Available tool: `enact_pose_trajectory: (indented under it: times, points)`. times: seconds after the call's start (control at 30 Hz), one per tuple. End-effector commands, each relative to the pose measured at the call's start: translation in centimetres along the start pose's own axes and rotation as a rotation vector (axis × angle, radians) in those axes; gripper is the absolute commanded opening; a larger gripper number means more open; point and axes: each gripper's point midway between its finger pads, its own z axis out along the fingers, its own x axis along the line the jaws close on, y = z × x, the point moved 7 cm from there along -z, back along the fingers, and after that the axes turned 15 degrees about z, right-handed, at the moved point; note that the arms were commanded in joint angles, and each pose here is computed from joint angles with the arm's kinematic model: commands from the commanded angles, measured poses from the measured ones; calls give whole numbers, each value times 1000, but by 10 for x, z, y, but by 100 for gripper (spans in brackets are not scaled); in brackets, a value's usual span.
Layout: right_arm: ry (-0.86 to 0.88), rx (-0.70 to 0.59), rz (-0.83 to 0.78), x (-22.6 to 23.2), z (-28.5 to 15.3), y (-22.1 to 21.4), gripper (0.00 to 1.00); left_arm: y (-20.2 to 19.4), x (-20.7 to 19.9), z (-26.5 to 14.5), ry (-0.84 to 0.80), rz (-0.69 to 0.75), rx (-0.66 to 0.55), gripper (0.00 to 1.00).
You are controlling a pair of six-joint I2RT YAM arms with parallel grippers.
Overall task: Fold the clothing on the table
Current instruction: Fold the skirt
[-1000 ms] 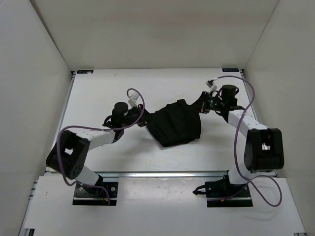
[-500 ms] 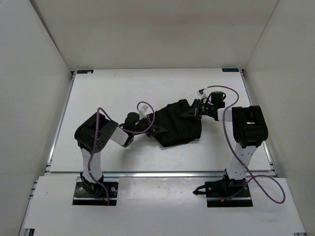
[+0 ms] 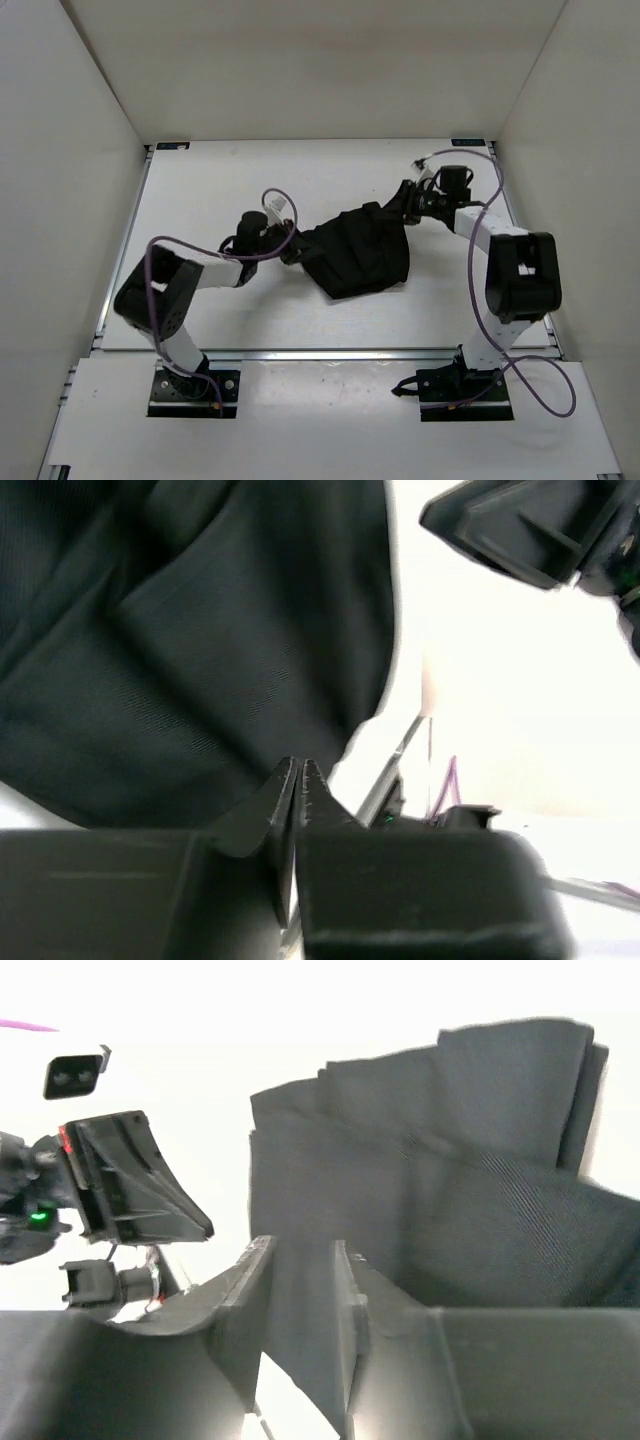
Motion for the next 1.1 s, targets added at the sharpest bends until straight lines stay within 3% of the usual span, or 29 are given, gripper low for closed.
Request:
enact_pose_trajectory:
  times: [0.0,0.03,0.07,0.1,0.13,0.17,0.2,0.23,0.27,0.33,0.37,0.57,0.73,1.07]
  points:
    - [-39,-148,-164,60,-40,24,31,41,-24,-26,43,144,-23,17]
    - [-46,-160,-158,66,-49,24,33,45,-25,-36,57,164,-16,22]
    - [-58,-173,-146,71,-59,20,35,48,-32,-46,74,174,-12,33]
    - [-84,-204,-155,70,-64,22,48,56,-32,-52,102,203,-23,47]
    - [-108,-226,-159,77,-73,19,69,63,-35,-62,156,240,-32,60]
    - [-170,-253,-177,76,-79,12,78,56,-34,-72,217,266,17,65]
    - [-254,-296,-199,71,-84,13,92,68,-38,-76,289,303,-14,77]
    - [-299,-300,-210,76,-87,2,99,63,-32,-85,385,336,32,79]
    - [-462,-364,-215,70,-94,-1,99,74,-42,-92,458,400,39,88]
    - [-547,-389,-247,71,-101,-10,99,77,-44,-100,546,458,93,93]
    - [-569,-379,-237,68,-103,-20,100,72,-39,-105,585,466,152,94]
    - [-680,-515,-87,48,-145,-42,99,76,-24,-142,868,498,199,99]
    - [-741,-489,7,24,-163,-62,99,66,-21,-153,865,516,196,99]
    - [-705,-478,-6,11,-158,-79,99,53,-21,-151,784,506,139,99]
